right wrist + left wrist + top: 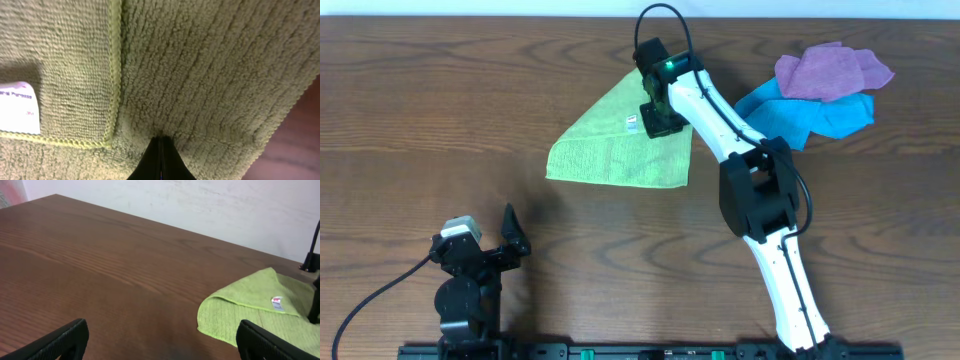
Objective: Fold the cloth
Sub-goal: 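Regrasp the green cloth corner with the right gripper and spread it flat, then release the cloth and retract the right gripper to the right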
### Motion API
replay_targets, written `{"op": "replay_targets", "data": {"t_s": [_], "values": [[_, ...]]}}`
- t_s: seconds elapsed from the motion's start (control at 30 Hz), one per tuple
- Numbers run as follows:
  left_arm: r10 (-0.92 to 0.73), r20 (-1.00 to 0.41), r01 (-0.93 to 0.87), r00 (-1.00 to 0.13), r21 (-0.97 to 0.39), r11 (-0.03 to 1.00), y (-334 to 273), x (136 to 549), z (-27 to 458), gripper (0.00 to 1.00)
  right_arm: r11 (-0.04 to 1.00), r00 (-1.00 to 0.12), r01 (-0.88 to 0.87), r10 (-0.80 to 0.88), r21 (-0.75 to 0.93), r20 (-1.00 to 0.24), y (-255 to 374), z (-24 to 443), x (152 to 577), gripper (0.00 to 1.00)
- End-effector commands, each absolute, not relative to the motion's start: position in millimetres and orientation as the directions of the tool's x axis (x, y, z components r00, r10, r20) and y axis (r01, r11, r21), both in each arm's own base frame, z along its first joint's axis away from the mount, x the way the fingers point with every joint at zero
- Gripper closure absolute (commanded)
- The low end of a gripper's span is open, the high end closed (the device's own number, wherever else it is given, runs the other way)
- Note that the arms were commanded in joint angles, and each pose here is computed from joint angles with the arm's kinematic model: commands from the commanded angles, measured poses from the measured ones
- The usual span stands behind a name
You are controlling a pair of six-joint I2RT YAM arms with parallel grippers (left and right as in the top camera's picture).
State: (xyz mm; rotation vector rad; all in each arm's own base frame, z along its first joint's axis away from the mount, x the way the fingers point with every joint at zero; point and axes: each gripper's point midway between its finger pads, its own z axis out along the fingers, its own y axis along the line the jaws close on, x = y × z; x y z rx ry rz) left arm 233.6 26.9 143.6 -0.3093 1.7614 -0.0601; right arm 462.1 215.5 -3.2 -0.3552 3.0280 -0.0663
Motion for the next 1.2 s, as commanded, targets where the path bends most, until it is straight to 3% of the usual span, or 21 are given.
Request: {"op": "replay_targets", "data": {"t_s": [0.0,0.3,0.63,0.87,1.17], "values": [[-0.254,-0.942,-0.192,-0.219,-0.214,0.958,28,232,128,0.05,0.978,-0.981,-0.193,-0.190,-0.080,0.040,202,-40,438,0.99],[-0.254,-0.942,-0.192,-0.219,-0.214,0.958,28,232,128,0.05,0.972,-0.959,-0.217,-0.230,-0.096,-0.166,205,36,469,0.99],[-0.254,-0.942,-0.192,-0.219,-0.214,0.958,28,232,128,0.05,0.974,-0.897,-0.220,-0.227,-0.060,-0.380,186,163,473,0.99],[-0.254,-0.942,-0.192,-0.219,-0.214,0.958,28,232,128,0.04,0.949,-0.857,-0.300,-0.311,-0.093,-0.411,164,233,430,0.98],[-0.254,-0.942,-0.192,-0.219,-0.214,0.958,28,232,128,0.04,0.909,-0.812,-0.384,-0.416,-0.163,-0.408,116,262,331,0.98]]}}
